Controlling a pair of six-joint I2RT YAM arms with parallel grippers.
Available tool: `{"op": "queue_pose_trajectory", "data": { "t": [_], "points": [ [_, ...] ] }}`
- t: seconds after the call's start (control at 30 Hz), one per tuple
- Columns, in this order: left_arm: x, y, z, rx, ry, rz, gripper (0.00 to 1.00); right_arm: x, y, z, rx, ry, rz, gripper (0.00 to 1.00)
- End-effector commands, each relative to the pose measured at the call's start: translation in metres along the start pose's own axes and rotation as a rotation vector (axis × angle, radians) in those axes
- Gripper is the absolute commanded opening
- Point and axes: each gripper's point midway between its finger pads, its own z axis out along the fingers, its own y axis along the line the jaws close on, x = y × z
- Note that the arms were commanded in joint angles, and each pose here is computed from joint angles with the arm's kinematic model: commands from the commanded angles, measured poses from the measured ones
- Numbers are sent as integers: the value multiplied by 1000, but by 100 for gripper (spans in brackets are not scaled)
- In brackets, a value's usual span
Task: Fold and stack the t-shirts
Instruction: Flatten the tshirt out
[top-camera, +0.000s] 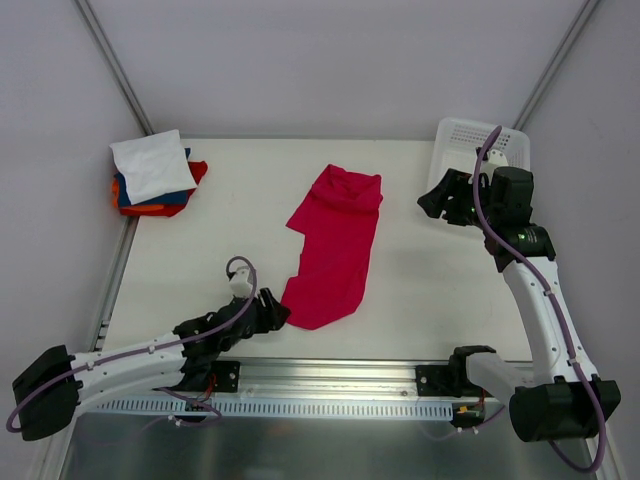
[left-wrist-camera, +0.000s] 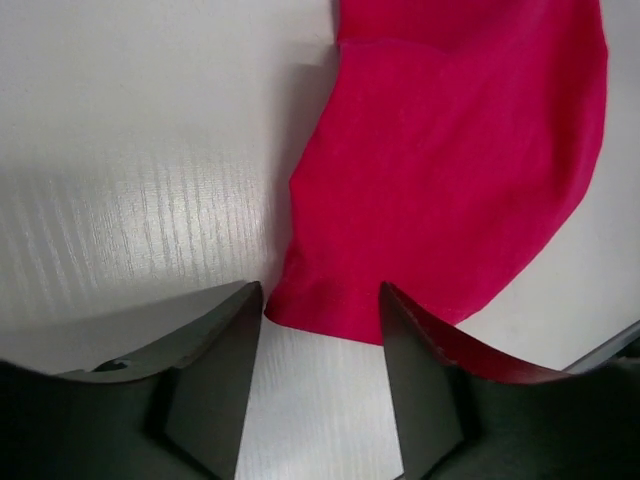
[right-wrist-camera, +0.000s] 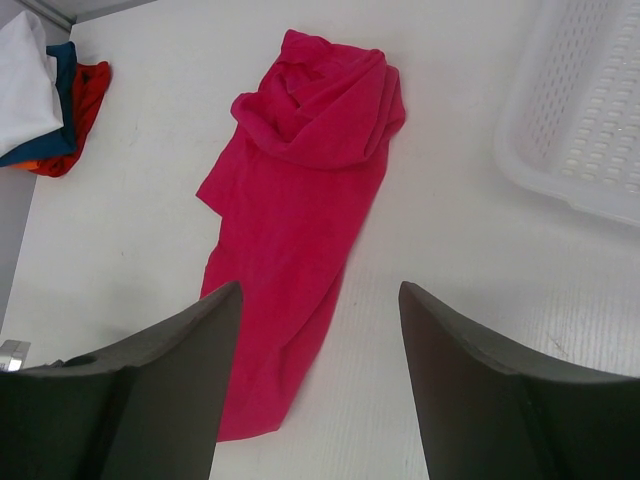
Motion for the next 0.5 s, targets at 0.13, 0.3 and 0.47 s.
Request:
{"op": "queue_pose_trajectory", "data": {
  "t": [0.13,0.3,0.47],
  "points": [
    [16,-4,13,13,84,41,30,-13,8,-6,-33,-53,-8,68],
    [12,0,12,-59,106,68,2,-9,6,-1,-35,-37,-7,67],
    [-3,10,-1,-145,78,52,0,2,1,12,-36,8,-11,68]
  ]
}}
